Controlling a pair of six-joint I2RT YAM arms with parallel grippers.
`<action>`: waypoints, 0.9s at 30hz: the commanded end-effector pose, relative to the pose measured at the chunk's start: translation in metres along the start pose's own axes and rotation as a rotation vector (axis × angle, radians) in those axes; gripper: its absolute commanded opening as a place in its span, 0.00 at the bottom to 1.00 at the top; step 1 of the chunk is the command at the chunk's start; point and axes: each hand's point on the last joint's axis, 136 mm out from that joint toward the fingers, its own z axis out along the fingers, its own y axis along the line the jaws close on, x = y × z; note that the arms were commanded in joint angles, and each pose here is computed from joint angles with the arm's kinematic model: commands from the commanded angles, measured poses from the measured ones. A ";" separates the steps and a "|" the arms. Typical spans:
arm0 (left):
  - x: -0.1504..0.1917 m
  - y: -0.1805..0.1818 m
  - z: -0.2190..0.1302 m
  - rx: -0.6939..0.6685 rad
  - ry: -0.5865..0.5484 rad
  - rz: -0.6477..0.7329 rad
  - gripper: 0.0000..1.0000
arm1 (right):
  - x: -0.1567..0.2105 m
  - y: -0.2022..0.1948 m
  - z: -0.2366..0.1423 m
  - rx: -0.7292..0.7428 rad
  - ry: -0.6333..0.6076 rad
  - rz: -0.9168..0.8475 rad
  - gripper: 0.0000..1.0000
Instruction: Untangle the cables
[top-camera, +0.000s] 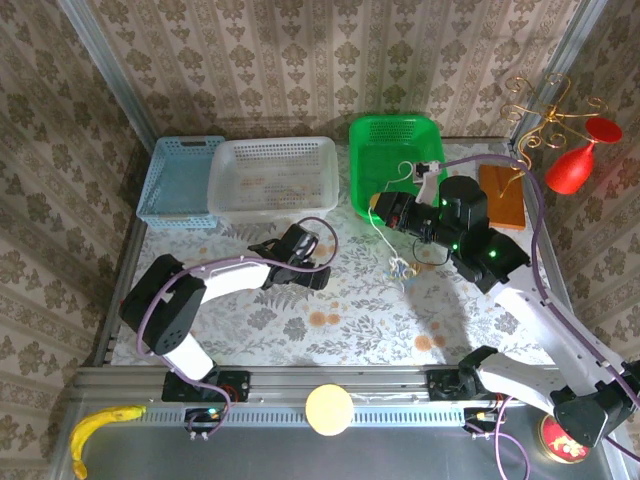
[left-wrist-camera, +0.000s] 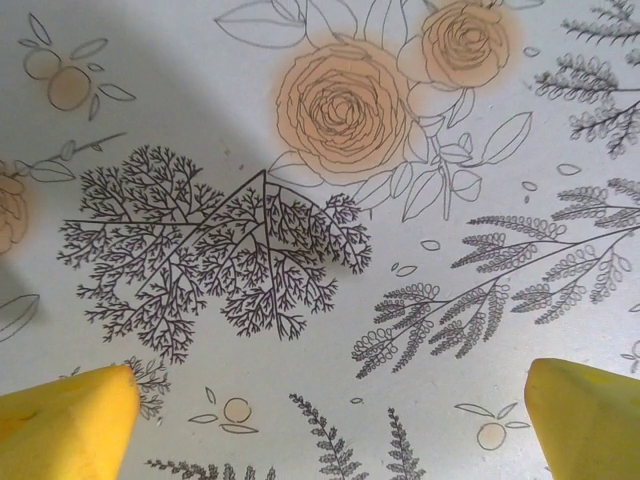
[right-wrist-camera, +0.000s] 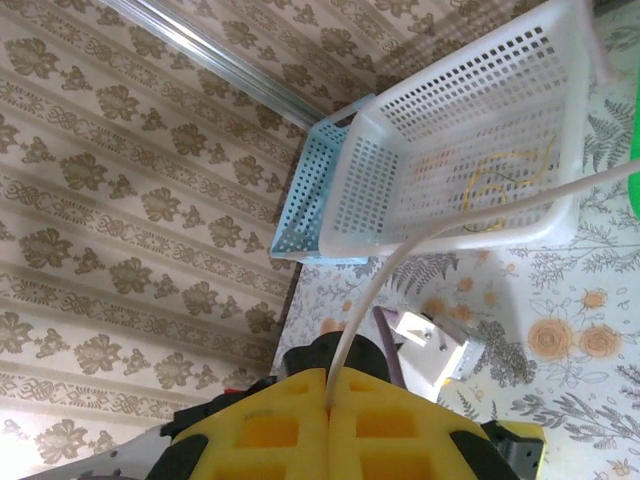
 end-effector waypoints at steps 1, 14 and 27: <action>-0.009 0.000 -0.016 0.002 -0.041 0.031 1.00 | 0.005 -0.006 0.004 0.011 0.029 -0.007 0.00; -0.020 -0.026 -0.048 0.238 -0.224 0.125 1.00 | 0.021 -0.031 0.034 0.023 0.071 0.056 0.00; -0.012 -0.029 -0.049 0.331 -0.247 0.166 1.00 | 0.058 -0.085 0.034 0.140 0.106 0.073 0.00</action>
